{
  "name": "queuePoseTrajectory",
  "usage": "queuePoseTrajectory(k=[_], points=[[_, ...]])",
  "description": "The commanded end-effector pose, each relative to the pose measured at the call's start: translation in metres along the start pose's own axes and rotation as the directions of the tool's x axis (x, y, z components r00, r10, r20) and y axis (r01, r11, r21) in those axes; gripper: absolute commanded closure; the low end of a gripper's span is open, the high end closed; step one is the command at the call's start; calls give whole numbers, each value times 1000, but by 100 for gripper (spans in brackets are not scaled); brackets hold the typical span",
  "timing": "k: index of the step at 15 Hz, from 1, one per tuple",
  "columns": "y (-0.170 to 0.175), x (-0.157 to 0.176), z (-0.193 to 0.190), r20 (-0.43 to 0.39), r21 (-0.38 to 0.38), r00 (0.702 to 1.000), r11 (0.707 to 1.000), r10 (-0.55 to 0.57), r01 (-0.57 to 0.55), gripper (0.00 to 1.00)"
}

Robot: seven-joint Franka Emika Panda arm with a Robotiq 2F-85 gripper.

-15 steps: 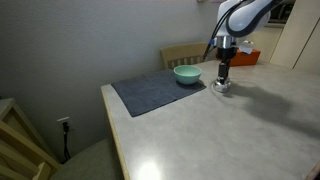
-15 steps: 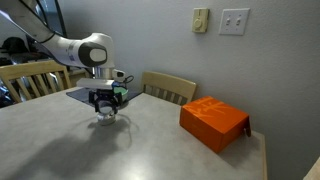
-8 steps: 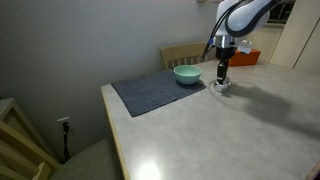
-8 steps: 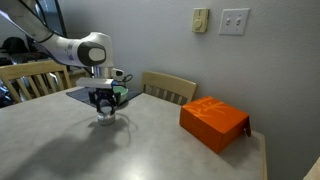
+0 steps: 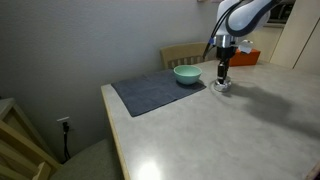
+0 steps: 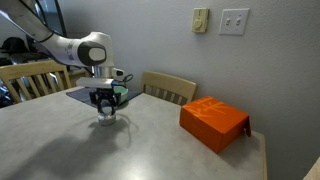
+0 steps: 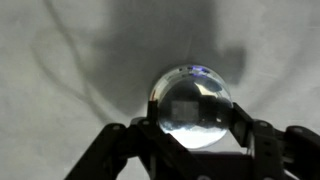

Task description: Pick up the lid and put it on the table

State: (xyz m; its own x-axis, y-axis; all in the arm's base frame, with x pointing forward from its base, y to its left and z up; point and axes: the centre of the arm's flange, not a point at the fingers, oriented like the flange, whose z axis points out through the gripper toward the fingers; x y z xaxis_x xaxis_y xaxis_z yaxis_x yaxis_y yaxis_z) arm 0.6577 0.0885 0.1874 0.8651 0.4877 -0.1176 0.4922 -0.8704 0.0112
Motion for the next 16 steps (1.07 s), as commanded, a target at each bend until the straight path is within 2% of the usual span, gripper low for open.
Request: queuePoseTrajectory(k=[1, 5, 8, 12, 16], points=[[-1, -27, -13, -17, -23, 1000, 1000, -1, 0, 56], [-10, -48, -42, -19, -68, 1000, 998, -19, 17, 56], [-3, -69, -68, -40, -119, 999, 993, 5, -10, 56], [45, -102, -89, -146, -118, 983, 984, 114, -132, 56], [103, -129, -84, -273, -50, 926, 957, 262, -286, 56]])
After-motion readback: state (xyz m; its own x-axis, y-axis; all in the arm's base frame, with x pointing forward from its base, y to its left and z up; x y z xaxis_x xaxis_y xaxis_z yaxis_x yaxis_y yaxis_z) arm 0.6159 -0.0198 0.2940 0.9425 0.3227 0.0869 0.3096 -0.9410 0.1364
